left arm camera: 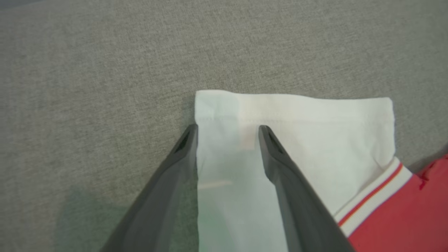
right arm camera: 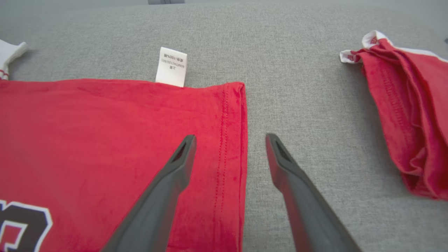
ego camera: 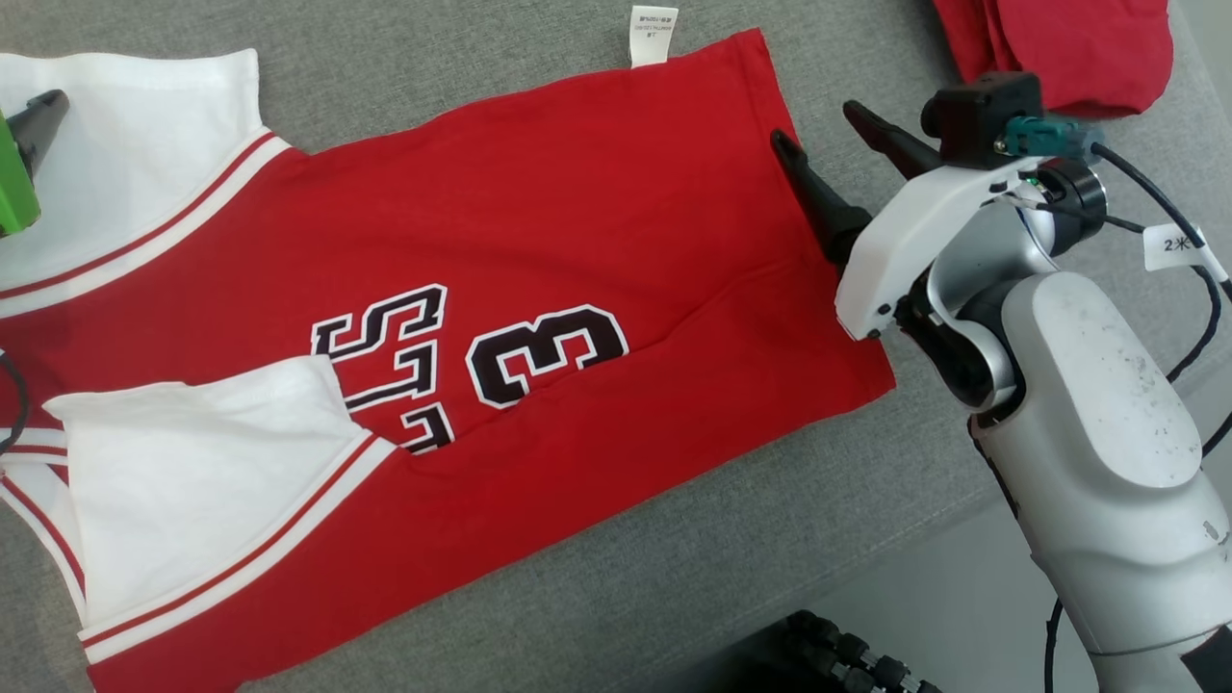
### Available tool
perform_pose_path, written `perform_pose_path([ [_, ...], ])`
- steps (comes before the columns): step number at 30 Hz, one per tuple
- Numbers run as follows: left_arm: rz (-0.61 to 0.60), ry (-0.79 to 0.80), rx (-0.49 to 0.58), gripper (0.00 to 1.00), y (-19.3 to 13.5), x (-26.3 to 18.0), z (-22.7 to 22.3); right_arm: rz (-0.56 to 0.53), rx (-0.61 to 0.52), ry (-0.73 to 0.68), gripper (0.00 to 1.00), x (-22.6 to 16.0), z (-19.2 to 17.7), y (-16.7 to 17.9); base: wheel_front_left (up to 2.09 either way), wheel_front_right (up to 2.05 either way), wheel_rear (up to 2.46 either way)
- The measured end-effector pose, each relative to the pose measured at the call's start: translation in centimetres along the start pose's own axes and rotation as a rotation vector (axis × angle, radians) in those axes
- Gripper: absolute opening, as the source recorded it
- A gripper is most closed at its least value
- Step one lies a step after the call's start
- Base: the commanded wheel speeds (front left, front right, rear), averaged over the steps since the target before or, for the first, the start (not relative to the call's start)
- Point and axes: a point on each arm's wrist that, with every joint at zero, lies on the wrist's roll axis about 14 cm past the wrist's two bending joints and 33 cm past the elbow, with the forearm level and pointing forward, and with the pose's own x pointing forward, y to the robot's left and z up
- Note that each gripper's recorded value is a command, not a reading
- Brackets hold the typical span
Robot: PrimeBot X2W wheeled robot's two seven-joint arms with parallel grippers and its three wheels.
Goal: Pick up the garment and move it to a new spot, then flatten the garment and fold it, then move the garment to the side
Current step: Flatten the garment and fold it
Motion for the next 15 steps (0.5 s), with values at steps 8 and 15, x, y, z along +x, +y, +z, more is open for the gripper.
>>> perform_pose_path([
  [8, -0.009, -0.114, -0.006, 0.0, 0.0, -0.7, 1.5, -0.006, -0.081, 0.026, 1.0, 2.0, 1.5, -0.9, 0.0, 0.0, 0.0],
  [15, -0.058, -0.204, 0.013, 0.0, -1.2, -2.4, 3.2, -0.003, -0.155, 0.127, 1.0, 4.2, 1.8, -1.4, 0.0, 0.0, 0.0],
])
